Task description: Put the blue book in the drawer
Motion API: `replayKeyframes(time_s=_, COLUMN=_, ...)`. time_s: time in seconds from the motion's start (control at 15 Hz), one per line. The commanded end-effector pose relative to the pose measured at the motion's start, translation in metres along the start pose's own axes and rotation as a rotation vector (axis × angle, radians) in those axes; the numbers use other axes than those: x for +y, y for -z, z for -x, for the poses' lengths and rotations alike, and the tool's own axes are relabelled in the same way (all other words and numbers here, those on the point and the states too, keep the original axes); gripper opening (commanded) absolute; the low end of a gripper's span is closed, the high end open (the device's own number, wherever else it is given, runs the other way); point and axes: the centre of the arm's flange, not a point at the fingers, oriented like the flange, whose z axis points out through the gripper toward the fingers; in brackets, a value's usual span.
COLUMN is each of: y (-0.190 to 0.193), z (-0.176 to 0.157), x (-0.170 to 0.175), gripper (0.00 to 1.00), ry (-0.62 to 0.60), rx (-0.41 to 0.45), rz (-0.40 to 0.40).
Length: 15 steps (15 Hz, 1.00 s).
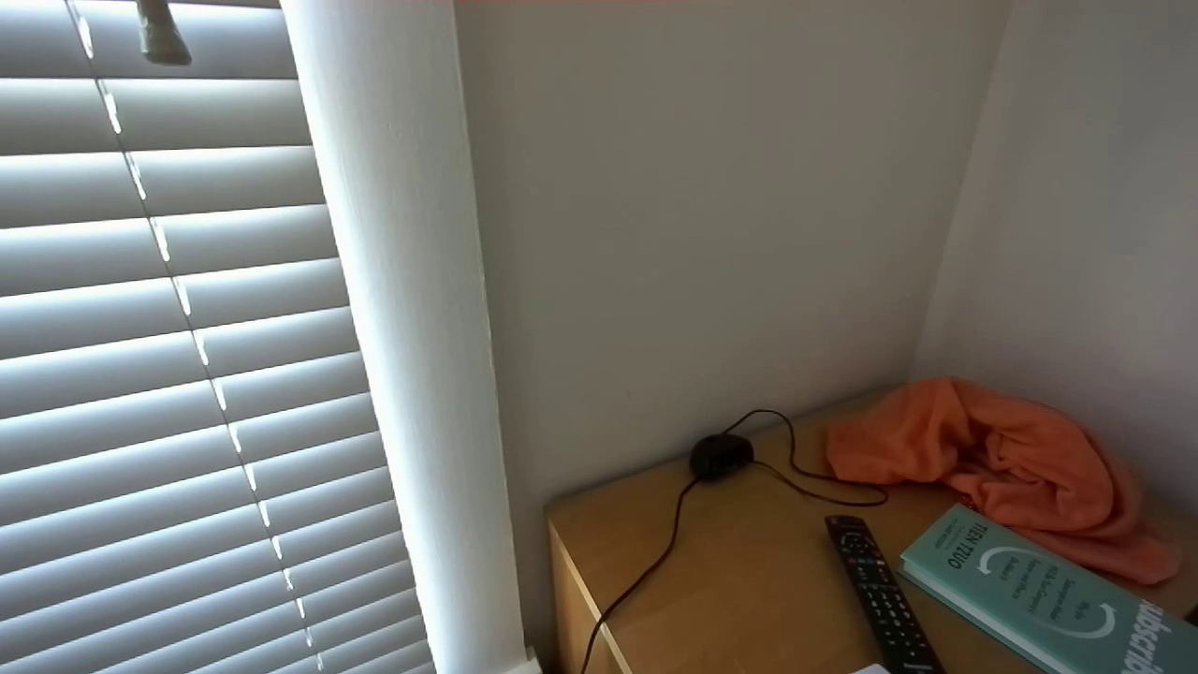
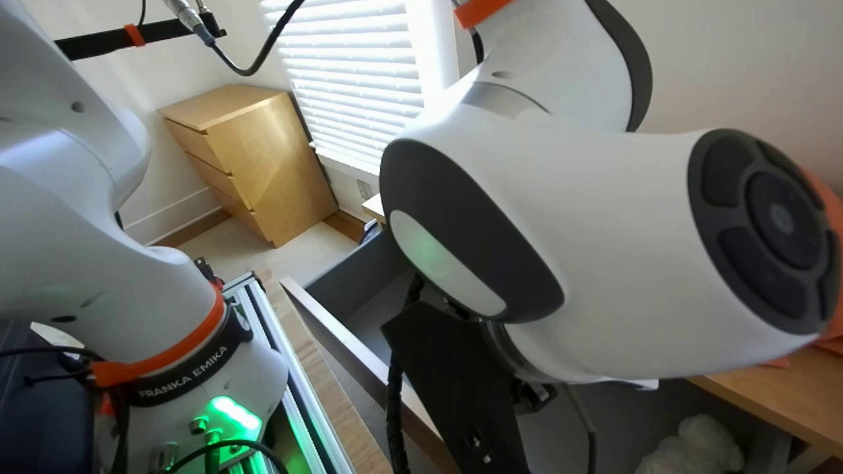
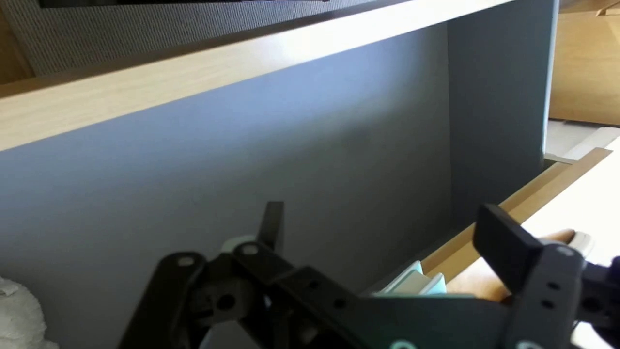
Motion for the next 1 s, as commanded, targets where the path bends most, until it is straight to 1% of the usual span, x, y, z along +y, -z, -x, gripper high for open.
replayKeyframes(time_s=0.0, y=0.0, z=-0.002, x=-0.001, gripper=1.0, ry=0.003, rx=-0.001, rz=0.0)
replayKeyframes(time_s=0.2, y=-0.001, z=-0.005, x=-0.005, gripper=1.0, ry=0.012, rx=-0.004, rz=0.001)
replayKeyframes(time_s=0.27, y=-0.006, z=-0.01, x=0.012, gripper=1.0, ry=-0.025, rx=0.064, rz=-0.05)
replayKeyframes(time_s=0.33, y=-0.008, z=-0.012, x=0.015, gripper=1.0, ry=-0.049, rx=0.093, rz=-0.07)
replayKeyframes(time_s=0.47, y=-0.018, z=-0.015, x=0.028, gripper=1.0, ry=-0.104, rx=0.186, rz=-0.143)
replayKeyframes(time_s=0.67, y=-0.035, z=-0.017, x=0.043, gripper=1.0, ry=-0.153, rx=0.284, rz=-0.255)
replayKeyframes(time_s=0.93, y=-0.057, z=-0.023, x=0.056, gripper=1.0, ry=-0.209, rx=0.387, rz=-0.36)
